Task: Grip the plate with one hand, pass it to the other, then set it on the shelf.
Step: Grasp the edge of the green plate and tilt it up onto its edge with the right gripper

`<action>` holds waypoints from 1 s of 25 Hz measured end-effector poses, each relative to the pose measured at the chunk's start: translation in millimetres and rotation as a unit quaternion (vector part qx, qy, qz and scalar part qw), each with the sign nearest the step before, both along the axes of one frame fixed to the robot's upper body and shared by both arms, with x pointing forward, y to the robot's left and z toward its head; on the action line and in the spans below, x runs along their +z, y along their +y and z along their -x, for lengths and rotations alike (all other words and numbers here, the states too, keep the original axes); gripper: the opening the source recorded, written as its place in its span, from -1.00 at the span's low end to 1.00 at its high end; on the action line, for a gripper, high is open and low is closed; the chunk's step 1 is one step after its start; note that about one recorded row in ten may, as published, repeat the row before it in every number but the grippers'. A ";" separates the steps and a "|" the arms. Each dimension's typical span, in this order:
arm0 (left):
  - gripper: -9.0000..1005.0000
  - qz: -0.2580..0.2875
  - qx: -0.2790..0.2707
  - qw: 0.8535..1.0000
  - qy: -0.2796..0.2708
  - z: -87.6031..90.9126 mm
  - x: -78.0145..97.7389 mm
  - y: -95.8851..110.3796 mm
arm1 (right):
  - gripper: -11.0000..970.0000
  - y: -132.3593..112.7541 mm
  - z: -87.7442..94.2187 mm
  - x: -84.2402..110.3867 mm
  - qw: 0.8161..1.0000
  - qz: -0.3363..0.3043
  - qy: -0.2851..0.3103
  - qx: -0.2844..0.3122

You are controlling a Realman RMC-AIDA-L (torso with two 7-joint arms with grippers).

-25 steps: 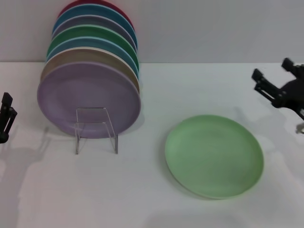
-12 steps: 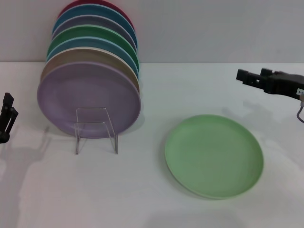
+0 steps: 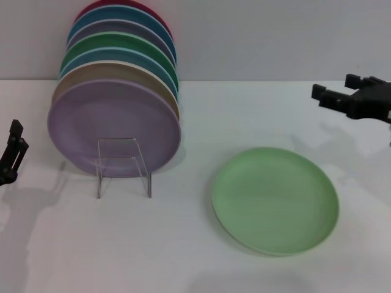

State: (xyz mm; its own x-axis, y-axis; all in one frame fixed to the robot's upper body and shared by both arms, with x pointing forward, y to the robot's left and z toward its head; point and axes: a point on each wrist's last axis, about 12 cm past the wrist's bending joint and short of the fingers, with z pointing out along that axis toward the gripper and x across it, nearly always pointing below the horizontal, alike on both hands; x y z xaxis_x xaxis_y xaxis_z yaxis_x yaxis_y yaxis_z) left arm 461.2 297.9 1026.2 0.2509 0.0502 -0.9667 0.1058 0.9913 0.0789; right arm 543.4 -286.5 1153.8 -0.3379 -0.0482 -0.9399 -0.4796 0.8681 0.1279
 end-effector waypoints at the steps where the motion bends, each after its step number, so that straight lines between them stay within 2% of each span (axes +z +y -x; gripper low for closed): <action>1: 0.57 -0.001 -0.001 1.000 0.002 -0.3 -0.5 -0.3 | 0.71 4.6 -0.3 -5.1 0.998 0.052 -0.044 -0.010; 2: 0.57 -0.002 -0.001 1.000 0.003 -0.3 -0.8 -0.1 | 0.71 4.6 -0.3 -5.1 0.998 0.052 -0.044 -0.010; 6: 0.56 -0.002 -0.001 1.000 0.006 -0.9 -1.3 -0.4 | 0.71 21.4 -3.4 -15.0 0.984 0.133 -0.107 -0.049; 10: 0.56 -0.002 -0.002 1.000 0.006 -1.5 -1.2 -0.6 | 0.71 25.9 -6.9 -17.1 0.983 0.137 -0.110 -0.057; 18: 0.56 -0.002 -0.001 1.000 0.006 -1.8 -1.2 -0.6 | 0.71 38.7 -4.7 -15.9 0.985 0.129 -0.114 -0.012; 21: 0.55 -0.002 -0.001 1.000 0.009 -2.6 -1.7 -0.9 | 0.71 50.3 2.2 -22.6 0.981 0.130 -0.140 0.025; 25: 0.55 -0.002 -0.002 1.000 0.012 -2.9 -2.3 -1.0 | 0.71 59.2 15.1 -38.2 0.974 0.076 -0.198 0.079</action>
